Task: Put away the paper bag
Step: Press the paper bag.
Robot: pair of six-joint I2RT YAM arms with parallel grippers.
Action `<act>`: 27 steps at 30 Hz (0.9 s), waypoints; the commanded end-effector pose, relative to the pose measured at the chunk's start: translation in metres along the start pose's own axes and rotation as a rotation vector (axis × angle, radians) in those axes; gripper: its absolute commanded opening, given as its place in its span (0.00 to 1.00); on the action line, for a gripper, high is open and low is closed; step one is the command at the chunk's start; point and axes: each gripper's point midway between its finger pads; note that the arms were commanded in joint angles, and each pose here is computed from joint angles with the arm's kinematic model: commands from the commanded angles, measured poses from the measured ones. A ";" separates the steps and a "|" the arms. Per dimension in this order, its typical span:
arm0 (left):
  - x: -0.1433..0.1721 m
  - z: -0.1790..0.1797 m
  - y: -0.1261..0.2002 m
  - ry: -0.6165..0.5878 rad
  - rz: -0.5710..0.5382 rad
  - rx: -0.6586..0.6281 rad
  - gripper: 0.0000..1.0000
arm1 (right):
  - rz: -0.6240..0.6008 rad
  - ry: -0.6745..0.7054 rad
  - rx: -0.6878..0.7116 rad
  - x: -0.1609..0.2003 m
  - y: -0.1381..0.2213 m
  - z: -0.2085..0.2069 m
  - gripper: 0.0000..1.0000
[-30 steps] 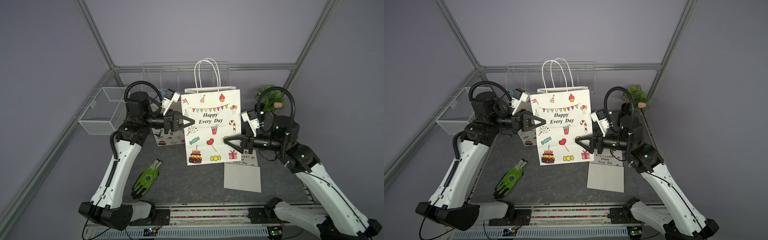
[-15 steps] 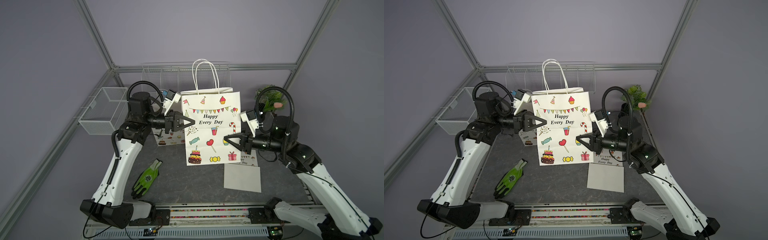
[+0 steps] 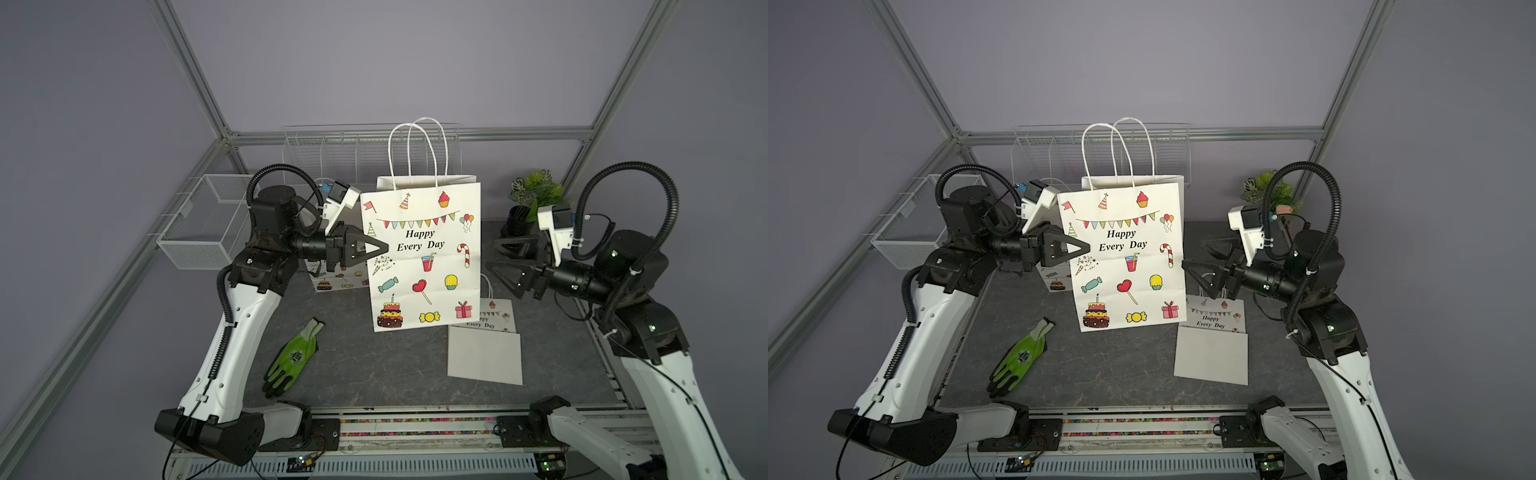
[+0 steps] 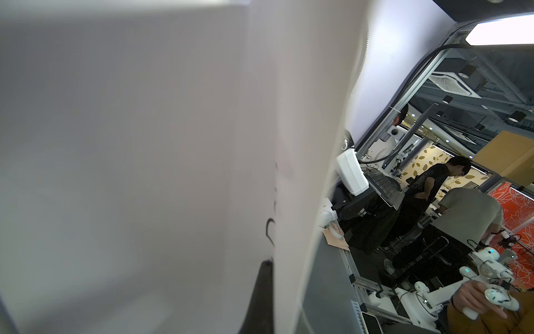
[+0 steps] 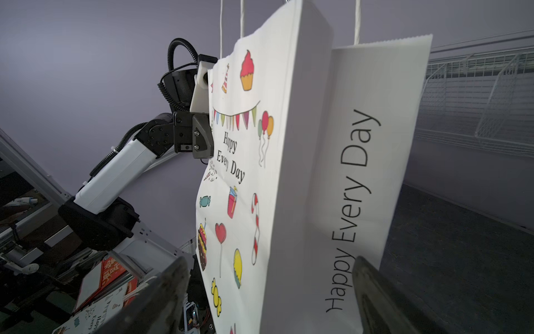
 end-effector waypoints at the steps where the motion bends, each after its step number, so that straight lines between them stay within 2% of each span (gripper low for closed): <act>1: 0.002 -0.021 0.001 -0.043 0.009 0.041 0.00 | -0.038 -0.081 -0.163 -0.011 -0.001 -0.009 0.89; 4: 0.003 -0.022 0.001 -0.047 0.011 0.047 0.00 | -0.083 -0.092 -0.194 -0.028 0.005 -0.020 0.89; 9: 0.005 -0.020 0.001 -0.035 0.015 0.054 0.00 | -0.054 -0.098 -0.277 -0.033 -0.002 -0.025 0.89; 13: 0.004 -0.019 0.001 -0.033 0.014 0.050 0.00 | -0.040 -0.078 -0.363 -0.035 -0.004 -0.007 0.89; 16: 0.001 -0.013 0.000 -0.026 0.012 0.043 0.00 | 0.021 -0.064 -0.406 -0.023 -0.011 0.011 0.89; 22: -0.005 -0.013 -0.001 -0.038 0.012 0.047 0.00 | 0.067 -0.045 -0.406 -0.011 -0.018 0.018 0.89; 27: -0.001 -0.019 0.001 -0.047 0.012 0.050 0.00 | 0.047 -0.066 -0.286 -0.009 -0.016 -0.012 0.89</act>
Point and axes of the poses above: each gripper's point midway between its finger pads, its own y axis back along the fingers, its own z axis along the line the jaws close on, x = y × z, and after that the axes turned 4 degrees about y, right-handed
